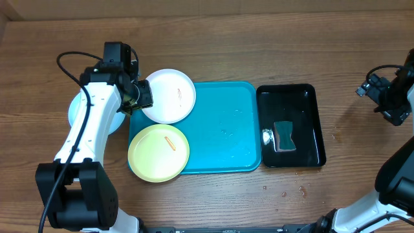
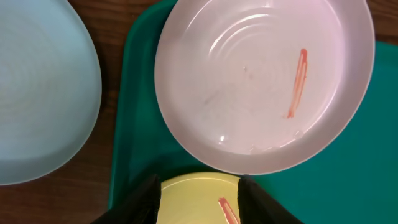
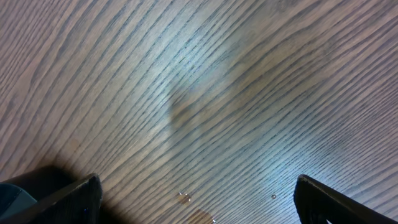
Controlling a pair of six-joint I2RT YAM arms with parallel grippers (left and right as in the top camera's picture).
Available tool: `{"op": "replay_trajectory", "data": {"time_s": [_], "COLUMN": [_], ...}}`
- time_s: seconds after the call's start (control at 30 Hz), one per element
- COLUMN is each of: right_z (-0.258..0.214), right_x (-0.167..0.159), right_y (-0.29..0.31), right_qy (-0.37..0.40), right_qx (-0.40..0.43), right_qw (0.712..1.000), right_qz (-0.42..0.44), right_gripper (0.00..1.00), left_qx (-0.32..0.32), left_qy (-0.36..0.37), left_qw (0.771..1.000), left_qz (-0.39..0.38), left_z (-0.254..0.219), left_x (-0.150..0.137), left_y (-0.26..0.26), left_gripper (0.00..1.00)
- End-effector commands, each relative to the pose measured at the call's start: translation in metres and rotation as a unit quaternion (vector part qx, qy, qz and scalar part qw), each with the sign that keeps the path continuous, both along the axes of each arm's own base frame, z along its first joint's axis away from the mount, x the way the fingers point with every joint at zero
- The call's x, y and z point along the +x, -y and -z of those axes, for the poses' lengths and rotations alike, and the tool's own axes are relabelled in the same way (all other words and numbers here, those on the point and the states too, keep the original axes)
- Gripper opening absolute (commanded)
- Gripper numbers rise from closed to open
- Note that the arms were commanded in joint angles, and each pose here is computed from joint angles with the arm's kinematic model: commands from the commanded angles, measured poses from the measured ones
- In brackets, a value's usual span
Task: Clean dirty plates on tray and stack at the side
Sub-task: 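Move the left gripper to the white plate rim and grip it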
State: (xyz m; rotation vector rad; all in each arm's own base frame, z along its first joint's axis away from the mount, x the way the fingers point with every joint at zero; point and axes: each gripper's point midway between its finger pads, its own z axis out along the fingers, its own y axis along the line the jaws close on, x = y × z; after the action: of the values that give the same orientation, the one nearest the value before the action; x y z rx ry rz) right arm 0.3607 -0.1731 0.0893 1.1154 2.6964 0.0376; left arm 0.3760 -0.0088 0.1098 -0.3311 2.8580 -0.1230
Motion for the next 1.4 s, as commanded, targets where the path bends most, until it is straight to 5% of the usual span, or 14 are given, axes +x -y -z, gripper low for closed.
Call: {"op": "replay_trajectory", "data": {"time_s": [0.0, 0.63, 1.37], "right_z": [-0.018, -0.018, -0.018], "right_x": [0.005, 0.005, 0.005], "right_y": [0.005, 0.005, 0.005], "right_qy": [0.022, 0.022, 0.022], "right_qx": [-0.014, -0.014, -0.014], "right_qw": [1.0, 1.0, 1.0], "right_qz": [0.003, 0.003, 0.003], "right_gripper": [1.0, 1.0, 1.0], "left_qx": [0.033, 0.05, 0.049], "left_qy": [-0.002, 0.068, 0.066], "left_qw": [0.999, 0.996, 0.996], "left_qz": [-0.016, -0.035, -0.035], "left_z": [0.01, 0.037, 0.078], "left_x": [-0.004, 0.019, 0.015], "left_y": [-0.012, -0.02, -0.02], "left_gripper": [0.42, 0.42, 0.42]}}
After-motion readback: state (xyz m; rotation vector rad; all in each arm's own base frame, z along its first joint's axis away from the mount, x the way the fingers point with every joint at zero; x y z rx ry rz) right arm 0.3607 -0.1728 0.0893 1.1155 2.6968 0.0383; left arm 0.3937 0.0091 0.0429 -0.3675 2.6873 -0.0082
